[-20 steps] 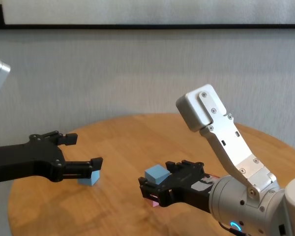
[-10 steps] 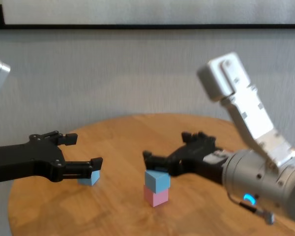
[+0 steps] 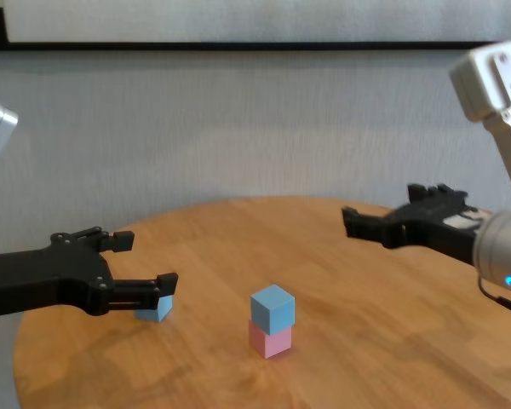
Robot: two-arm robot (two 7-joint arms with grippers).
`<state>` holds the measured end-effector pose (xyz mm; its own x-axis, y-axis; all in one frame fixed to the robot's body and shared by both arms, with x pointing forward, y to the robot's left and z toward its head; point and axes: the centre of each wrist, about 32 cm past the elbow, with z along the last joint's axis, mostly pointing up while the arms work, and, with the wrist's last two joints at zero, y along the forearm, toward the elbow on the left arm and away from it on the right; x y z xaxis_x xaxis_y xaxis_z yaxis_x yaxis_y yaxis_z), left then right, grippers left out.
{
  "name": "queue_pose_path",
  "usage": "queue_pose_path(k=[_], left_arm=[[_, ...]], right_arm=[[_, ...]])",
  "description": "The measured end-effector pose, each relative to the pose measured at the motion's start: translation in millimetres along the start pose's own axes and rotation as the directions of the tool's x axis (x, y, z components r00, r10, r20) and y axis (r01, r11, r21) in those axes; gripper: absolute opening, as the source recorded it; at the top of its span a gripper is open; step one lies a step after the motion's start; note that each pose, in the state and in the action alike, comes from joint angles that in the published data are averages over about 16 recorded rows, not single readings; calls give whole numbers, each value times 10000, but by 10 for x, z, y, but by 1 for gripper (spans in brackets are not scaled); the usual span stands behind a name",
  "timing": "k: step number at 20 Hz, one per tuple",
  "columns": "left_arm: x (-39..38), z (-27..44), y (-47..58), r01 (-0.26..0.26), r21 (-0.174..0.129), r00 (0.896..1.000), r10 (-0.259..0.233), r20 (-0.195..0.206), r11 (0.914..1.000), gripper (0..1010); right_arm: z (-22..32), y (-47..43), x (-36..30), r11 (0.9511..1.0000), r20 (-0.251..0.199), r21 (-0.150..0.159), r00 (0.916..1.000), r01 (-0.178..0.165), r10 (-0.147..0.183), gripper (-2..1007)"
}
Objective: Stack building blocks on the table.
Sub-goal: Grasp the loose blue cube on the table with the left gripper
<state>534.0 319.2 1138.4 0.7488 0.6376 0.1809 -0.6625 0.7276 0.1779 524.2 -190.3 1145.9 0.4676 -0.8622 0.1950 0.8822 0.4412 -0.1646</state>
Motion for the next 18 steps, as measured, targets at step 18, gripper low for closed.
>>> queue_pose_path(k=[18], left_arm=[[-70,-145,-33,14,201,9993,-6,-367,9998,1000]], right_arm=[[-142,-31,210,9983,275,-537,9994,240,-225,1000]])
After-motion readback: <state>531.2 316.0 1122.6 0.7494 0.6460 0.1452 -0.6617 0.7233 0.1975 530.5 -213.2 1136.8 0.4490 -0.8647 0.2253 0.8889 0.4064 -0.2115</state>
